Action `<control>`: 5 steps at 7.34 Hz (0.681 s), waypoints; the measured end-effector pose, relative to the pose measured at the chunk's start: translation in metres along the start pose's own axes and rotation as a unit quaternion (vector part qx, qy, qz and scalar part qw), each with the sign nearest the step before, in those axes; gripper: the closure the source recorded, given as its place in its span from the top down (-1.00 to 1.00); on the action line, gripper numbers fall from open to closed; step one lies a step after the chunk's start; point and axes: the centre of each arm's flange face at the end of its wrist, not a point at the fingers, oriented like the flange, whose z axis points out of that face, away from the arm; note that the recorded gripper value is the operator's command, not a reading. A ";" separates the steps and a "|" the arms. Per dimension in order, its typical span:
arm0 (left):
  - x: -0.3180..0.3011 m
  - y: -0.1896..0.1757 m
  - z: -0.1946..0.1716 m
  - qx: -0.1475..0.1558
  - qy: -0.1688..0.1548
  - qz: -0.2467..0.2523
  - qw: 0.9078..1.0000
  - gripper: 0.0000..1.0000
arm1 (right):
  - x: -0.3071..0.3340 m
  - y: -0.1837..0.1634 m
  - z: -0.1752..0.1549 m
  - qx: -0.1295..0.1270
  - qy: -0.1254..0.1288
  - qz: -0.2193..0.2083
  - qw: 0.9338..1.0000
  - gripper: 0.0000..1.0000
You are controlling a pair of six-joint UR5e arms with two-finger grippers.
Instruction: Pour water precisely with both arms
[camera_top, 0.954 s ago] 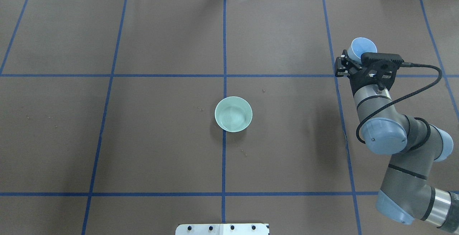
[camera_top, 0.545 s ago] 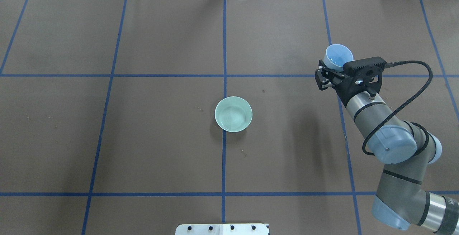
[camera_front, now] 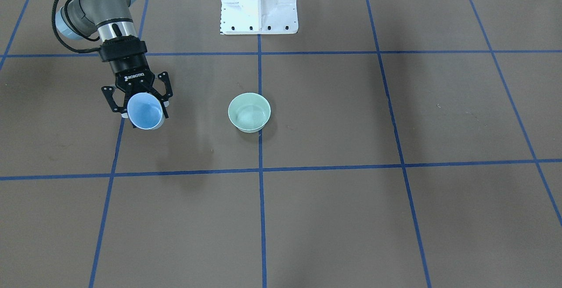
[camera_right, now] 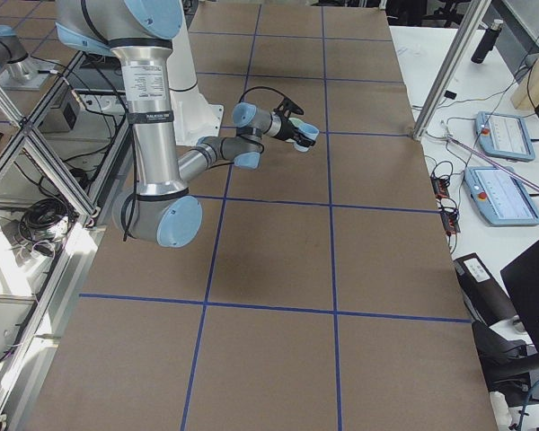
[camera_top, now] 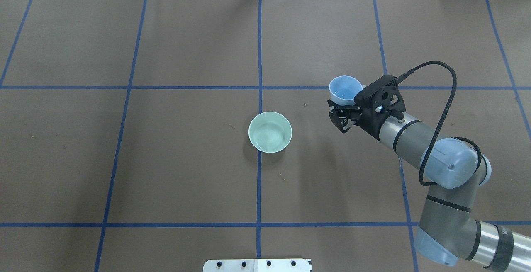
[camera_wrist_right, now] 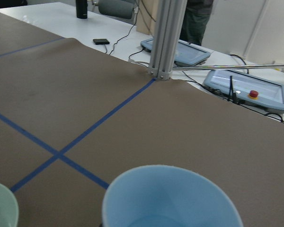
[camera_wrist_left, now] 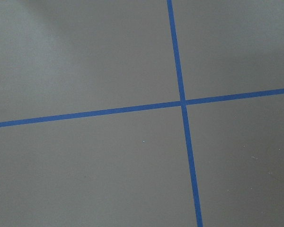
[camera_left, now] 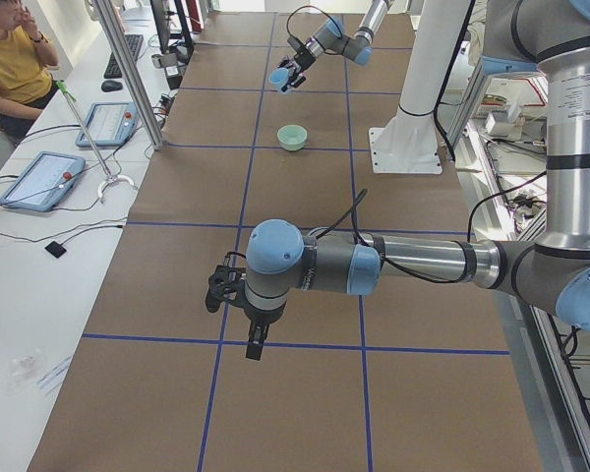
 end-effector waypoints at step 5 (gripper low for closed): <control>-0.006 0.002 0.006 -0.006 0.001 -0.003 1.000 1.00 | -0.076 -0.012 0.020 -0.101 -0.088 -0.025 0.991 -1.00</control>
